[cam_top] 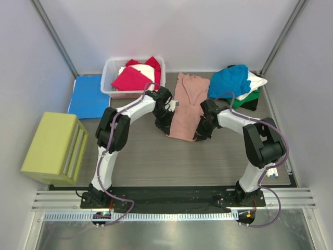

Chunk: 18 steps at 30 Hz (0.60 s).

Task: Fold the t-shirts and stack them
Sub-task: Fold the tshirt

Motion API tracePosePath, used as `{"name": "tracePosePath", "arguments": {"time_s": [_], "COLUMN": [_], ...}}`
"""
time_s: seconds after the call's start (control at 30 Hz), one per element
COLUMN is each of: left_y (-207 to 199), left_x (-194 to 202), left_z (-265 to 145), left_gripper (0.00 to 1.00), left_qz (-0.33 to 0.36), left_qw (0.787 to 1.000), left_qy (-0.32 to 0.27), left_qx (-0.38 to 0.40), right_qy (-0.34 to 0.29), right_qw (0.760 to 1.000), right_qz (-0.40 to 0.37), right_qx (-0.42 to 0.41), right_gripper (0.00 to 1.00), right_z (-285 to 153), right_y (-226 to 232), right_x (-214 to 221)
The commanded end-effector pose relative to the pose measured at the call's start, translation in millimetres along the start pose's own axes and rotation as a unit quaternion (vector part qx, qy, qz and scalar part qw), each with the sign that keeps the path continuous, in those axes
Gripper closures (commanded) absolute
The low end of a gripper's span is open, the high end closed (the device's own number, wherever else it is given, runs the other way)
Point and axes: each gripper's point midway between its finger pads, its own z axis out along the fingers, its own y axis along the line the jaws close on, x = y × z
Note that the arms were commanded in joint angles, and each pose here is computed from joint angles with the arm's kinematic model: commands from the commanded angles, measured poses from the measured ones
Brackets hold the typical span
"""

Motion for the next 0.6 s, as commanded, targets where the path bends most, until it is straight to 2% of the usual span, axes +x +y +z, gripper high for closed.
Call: {"name": "tracePosePath", "arguments": {"time_s": [0.0, 0.07, 0.2, 0.3, 0.57], "left_y": [-21.6, -30.0, -40.4, -44.4, -48.8], "left_x": [21.2, 39.4, 85.8, 112.4, 163.8], "left_z": [-28.2, -35.4, -57.2, -72.4, -114.5], "left_gripper": [1.0, 1.0, 1.0, 1.0, 1.0], "left_qz": [0.032, 0.037, 0.047, 0.046, 0.059], "left_qw": [0.998, 0.994, 0.983, 0.978, 0.973], "left_qy": [0.035, 0.063, 0.137, 0.167, 0.195], "left_qx": [0.049, 0.079, 0.112, 0.117, 0.111], "right_qy": [0.021, 0.026, 0.033, 0.039, 0.035], "right_qw": [1.0, 0.999, 0.999, 0.999, 0.999], "right_qz": [-0.017, -0.02, -0.026, -0.024, -0.01], "right_qx": [-0.009, -0.008, -0.013, -0.006, -0.005], "right_gripper": [0.87, 0.92, 0.95, 0.96, 0.99], "right_z": [3.0, 2.8, -2.0, -3.6, -33.2], "right_y": [17.8, 18.8, 24.9, 20.8, -2.9], "right_x": [24.2, 34.3, 56.6, 74.8, 116.3]}}
